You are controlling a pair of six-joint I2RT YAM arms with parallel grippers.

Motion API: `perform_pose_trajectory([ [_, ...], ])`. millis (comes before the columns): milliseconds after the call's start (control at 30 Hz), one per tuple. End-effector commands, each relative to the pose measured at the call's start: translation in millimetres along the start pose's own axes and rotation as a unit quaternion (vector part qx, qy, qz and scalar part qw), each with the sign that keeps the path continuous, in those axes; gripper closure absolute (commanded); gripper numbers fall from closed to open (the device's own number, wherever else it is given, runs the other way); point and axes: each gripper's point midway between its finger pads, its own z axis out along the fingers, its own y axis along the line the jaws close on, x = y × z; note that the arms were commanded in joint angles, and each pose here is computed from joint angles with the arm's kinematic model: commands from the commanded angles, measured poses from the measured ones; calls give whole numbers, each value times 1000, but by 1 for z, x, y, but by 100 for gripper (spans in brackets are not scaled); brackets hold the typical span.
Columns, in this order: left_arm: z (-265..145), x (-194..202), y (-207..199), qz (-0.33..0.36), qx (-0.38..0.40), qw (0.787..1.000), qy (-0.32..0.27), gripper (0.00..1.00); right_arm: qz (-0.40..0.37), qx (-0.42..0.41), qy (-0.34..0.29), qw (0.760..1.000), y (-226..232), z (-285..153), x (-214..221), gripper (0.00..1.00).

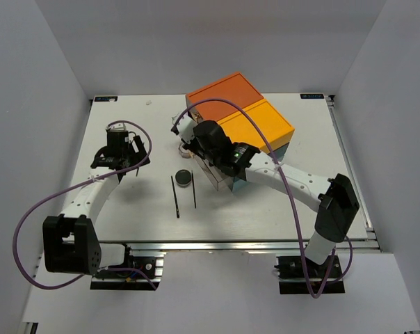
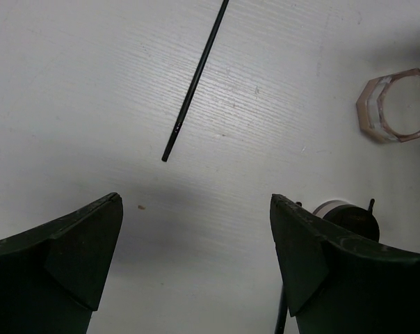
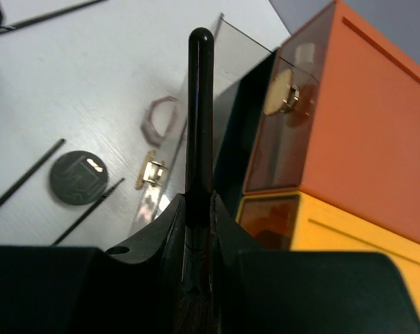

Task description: Organize the makeup

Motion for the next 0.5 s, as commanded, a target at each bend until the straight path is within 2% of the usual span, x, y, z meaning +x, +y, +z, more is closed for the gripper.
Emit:
perform_pose_trajectory([
  [0, -4, -8, 2, -2, 3, 1000, -21, 3, -5, 71, -4, 997, -30, -10, -14, 100],
  [100, -3, -8, 2, -3, 5, 1000, -21, 3, -20, 71, 15, 997, -27, -5, 0, 99],
  [200, -4, -10, 1, -5, 8, 1000, -24, 3, -33, 64, 27, 997, -22, -1, 9, 91],
  [233, -4, -10, 1, -5, 7, 1000, -24, 3, -37, 62, 30, 997, -20, 1, 11, 84],
  [300, -3, -9, 1, -5, 8, 1000, -23, 3, -45, 48, 34, 997, -14, 3, 15, 78],
  [333, -3, -8, 1, -6, 8, 1000, -22, 3, -47, 42, 39, 997, -11, 4, 18, 69],
  [400, -2, -8, 2, -6, 6, 1000, -22, 3, -50, 29, 46, 997, -6, 5, 24, 59],
  [433, -1, -8, 3, -6, 5, 1000, -21, 3, -51, 26, 49, 997, -5, 6, 25, 50],
  [467, -1, -9, 3, -8, 5, 1000, -23, 3, -53, 22, 51, 997, -3, 6, 27, 47],
])
